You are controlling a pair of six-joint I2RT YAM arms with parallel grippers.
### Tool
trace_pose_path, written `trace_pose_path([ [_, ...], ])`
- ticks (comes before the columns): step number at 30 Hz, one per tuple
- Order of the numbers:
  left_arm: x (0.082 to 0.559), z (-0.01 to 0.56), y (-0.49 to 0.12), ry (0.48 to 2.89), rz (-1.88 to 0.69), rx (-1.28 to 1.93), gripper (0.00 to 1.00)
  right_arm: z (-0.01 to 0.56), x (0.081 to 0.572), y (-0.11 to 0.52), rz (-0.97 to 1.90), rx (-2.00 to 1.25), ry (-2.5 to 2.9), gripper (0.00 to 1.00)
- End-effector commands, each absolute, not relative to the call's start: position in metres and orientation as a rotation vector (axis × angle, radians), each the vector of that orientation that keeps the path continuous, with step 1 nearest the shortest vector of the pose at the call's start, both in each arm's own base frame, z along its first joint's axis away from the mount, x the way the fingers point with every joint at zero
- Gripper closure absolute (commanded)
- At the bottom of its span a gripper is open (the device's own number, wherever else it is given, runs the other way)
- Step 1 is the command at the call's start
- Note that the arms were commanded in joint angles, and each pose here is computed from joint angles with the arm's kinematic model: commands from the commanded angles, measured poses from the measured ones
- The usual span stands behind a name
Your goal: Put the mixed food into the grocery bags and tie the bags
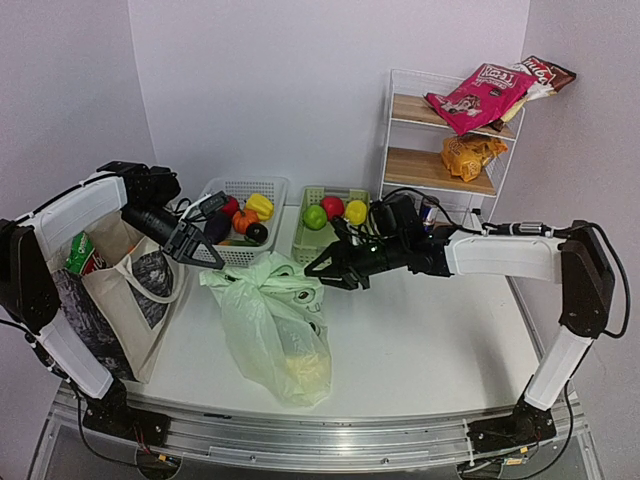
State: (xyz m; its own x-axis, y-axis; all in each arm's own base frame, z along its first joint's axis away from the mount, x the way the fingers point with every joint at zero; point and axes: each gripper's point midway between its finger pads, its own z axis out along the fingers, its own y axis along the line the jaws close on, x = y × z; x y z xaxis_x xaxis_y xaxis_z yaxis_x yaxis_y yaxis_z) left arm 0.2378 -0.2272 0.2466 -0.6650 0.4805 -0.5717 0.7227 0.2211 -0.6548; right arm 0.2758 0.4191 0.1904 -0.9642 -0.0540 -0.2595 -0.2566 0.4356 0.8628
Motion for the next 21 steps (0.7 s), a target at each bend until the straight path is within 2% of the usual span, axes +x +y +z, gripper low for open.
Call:
trace_pose_path([
  [1,0.223,0.248,-0.217,2.325,-1.354,1.184,0.67,0.206,0.280,0.433,1.632,-0.303,2.449,0.68],
  [7,0.234,0.235,-0.194,2.358,-1.023,1.322,0.56,0.199,0.284,0.441,1.647,-0.300,2.470,0.60],
  [10,0.230,0.232,-0.187,2.326,-0.942,1.392,0.53,0.196,0.286,0.443,1.650,-0.297,2.477,0.60],
  [16,0.216,0.242,-0.195,2.247,-1.048,1.397,0.50,0.200,0.285,0.448,1.686,-0.306,2.483,0.79],
  [21,0.210,0.233,-0.188,2.249,-0.991,1.444,0.49,0.203,0.283,0.446,1.679,-0.311,2.471,0.98],
])
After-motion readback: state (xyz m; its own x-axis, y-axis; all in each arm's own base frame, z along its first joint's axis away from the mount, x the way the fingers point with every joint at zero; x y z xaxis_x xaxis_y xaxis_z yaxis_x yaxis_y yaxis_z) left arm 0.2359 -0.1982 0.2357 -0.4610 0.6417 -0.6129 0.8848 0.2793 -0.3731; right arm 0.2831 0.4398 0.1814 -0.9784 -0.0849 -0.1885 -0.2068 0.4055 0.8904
